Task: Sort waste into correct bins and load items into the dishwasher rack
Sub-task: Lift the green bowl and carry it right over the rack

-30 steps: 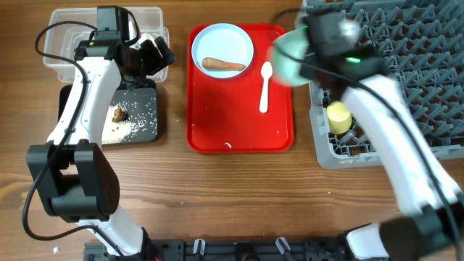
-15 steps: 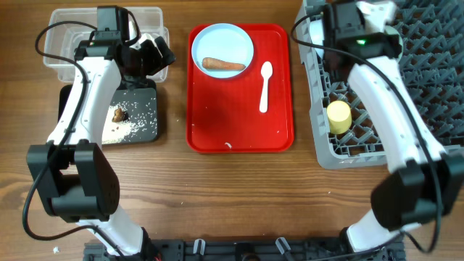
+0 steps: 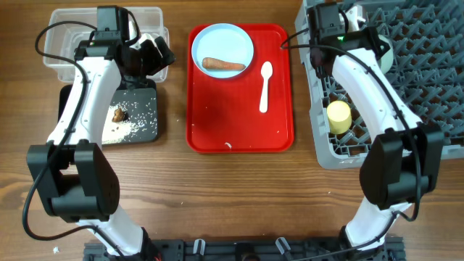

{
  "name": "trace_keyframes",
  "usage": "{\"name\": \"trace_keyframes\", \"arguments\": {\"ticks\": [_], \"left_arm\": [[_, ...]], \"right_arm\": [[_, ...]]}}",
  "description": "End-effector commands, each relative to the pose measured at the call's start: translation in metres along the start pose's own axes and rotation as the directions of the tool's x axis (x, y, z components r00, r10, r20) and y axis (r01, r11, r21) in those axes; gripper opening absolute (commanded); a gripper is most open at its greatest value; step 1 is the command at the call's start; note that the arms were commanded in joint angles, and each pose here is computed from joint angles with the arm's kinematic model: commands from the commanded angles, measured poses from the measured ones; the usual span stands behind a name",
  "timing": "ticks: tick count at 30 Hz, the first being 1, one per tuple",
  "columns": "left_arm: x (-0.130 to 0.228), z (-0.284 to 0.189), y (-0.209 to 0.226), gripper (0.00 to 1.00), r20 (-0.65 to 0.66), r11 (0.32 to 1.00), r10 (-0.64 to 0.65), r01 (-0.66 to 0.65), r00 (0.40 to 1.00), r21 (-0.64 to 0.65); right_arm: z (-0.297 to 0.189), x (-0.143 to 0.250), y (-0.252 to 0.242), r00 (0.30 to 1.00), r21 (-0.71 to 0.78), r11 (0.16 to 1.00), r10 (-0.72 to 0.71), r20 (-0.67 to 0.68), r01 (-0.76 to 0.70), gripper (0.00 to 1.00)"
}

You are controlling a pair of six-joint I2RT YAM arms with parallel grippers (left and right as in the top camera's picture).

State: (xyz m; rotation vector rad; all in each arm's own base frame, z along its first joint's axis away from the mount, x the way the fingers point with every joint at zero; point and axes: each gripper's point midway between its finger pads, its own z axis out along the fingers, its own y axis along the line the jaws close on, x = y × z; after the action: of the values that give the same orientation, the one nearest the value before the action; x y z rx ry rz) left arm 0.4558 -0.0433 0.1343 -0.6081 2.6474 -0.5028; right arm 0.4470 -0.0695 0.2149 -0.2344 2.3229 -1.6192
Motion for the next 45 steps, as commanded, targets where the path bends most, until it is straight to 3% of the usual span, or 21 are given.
{"name": "trace_keyframes", "arguments": {"ticks": [1, 17, 45], "left_arm": [[-0.006, -0.010, -0.003, 1.00, 0.030, 1.000, 0.006, -0.006, 1.000, 0.008], [-0.006, -0.010, -0.003, 1.00, 0.030, 1.000, 0.006, -0.006, 1.000, 0.008], [-0.006, -0.010, -0.003, 1.00, 0.030, 1.000, 0.006, -0.006, 1.000, 0.008]], "right_arm": [[-0.003, -0.006, 0.017, 0.998, -0.014, 0.998, -0.062, 0.013, 0.062, 0.04], [-0.005, -0.004, 0.033, 0.997, -0.097, 0.992, -0.072, 0.026, 0.075, 0.04], [-0.005, 0.002, 0.034, 0.996, -0.101, 0.991, -0.085, 0.010, 0.085, 0.04]]}}
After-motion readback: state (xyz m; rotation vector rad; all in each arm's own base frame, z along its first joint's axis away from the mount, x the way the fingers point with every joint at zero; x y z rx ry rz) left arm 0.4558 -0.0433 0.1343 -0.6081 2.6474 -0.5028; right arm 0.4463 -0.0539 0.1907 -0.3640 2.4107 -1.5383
